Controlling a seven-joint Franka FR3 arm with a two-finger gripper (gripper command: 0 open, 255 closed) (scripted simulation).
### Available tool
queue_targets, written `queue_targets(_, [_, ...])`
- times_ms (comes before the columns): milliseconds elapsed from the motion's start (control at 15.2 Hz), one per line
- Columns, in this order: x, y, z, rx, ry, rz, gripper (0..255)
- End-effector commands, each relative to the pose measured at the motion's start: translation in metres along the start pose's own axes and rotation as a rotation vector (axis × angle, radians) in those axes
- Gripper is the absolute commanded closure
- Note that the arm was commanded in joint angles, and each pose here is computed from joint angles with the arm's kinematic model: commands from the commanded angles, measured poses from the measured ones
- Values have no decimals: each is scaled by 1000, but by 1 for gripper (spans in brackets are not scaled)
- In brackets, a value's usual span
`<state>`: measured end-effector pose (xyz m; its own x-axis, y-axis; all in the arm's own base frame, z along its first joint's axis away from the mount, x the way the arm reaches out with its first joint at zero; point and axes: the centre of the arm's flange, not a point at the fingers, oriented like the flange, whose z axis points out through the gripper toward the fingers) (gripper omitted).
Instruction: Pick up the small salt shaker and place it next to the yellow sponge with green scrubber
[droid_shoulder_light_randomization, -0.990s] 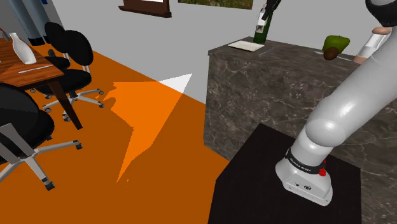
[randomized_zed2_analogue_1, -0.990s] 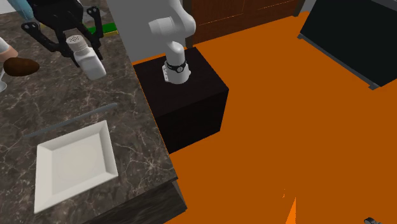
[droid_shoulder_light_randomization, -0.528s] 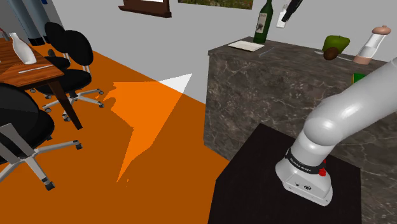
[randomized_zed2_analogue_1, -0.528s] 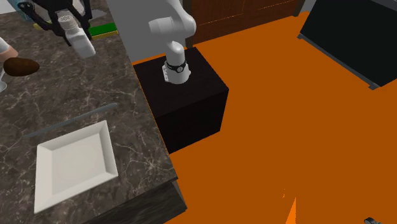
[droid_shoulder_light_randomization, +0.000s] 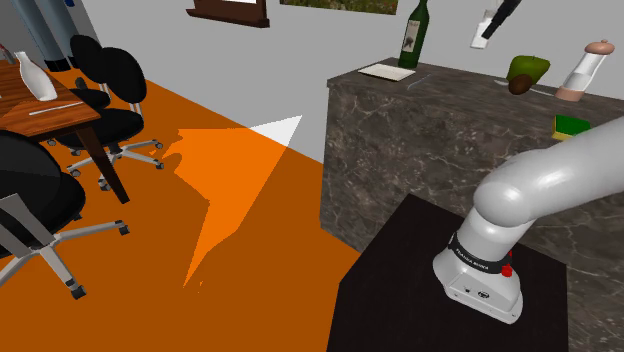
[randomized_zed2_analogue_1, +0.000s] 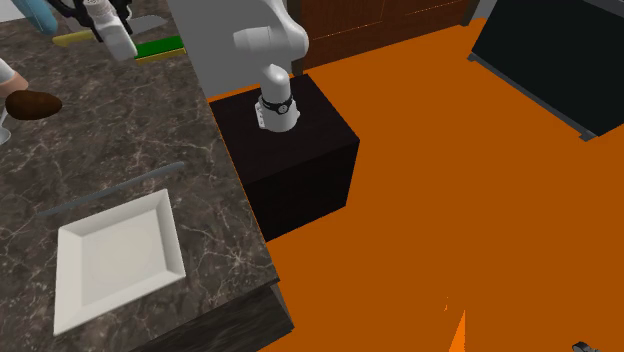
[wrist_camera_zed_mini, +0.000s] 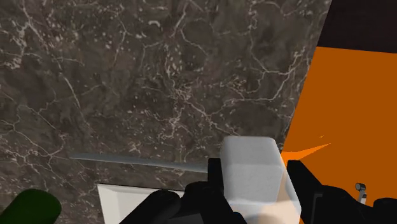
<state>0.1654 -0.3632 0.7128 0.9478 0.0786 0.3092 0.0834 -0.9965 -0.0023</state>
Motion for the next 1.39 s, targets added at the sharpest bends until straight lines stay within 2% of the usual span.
queue_targets(0, [-25,3,-8,0,-1,-1,255])
queue_targets(1320, [-275,12,-90,0,-1,-1,255])
